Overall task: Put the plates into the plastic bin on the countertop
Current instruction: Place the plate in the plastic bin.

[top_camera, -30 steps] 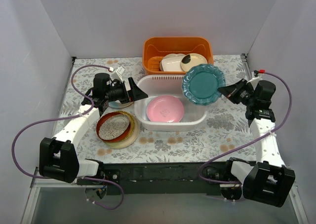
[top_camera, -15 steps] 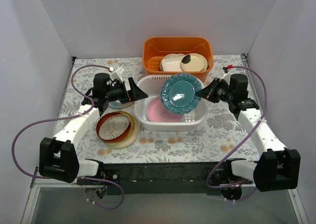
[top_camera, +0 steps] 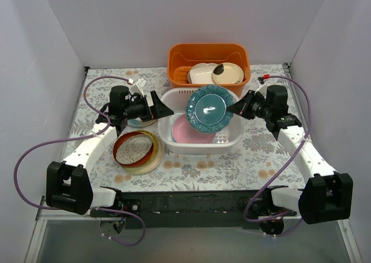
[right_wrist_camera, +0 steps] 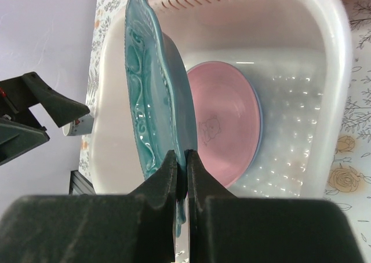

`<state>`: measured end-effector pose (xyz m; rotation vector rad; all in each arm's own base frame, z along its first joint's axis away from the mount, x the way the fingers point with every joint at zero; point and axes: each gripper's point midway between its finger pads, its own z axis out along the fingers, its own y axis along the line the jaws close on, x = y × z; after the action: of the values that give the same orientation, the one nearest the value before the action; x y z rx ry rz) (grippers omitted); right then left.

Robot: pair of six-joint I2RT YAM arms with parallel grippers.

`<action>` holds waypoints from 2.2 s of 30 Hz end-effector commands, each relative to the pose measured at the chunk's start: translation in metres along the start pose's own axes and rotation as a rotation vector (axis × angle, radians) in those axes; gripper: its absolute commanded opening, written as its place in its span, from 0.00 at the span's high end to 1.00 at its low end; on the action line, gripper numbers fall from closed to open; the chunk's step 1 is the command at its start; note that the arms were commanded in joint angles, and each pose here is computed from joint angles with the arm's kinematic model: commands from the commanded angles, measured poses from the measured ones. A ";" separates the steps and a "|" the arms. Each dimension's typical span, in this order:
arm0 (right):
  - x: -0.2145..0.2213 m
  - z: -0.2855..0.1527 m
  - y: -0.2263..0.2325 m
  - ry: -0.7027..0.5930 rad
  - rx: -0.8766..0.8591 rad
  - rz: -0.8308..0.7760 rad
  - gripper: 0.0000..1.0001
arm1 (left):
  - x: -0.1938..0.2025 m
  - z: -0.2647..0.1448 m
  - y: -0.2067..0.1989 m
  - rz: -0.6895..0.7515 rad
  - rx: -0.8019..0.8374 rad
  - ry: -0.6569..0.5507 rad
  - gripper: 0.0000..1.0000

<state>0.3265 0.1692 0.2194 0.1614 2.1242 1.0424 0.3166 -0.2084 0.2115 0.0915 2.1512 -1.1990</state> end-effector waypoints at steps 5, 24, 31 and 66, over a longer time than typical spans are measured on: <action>-0.031 0.002 0.067 -0.087 -0.200 -0.103 0.99 | 0.002 0.000 0.000 0.007 0.007 -0.002 0.02; -0.007 0.023 0.063 -0.014 -0.203 -0.091 0.99 | 0.003 0.001 0.001 0.004 0.008 -0.001 0.02; -0.003 0.027 0.061 -0.009 -0.210 -0.080 0.99 | 0.003 0.001 0.004 0.002 -0.006 -0.002 0.02; 0.063 0.074 -0.015 0.278 0.034 -0.112 0.99 | 0.009 0.007 0.009 -0.028 0.002 0.016 0.02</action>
<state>0.3214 0.2238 0.1121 -0.0144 2.4668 1.0074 0.3192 -0.2095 0.1964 0.0582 2.1827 -1.2094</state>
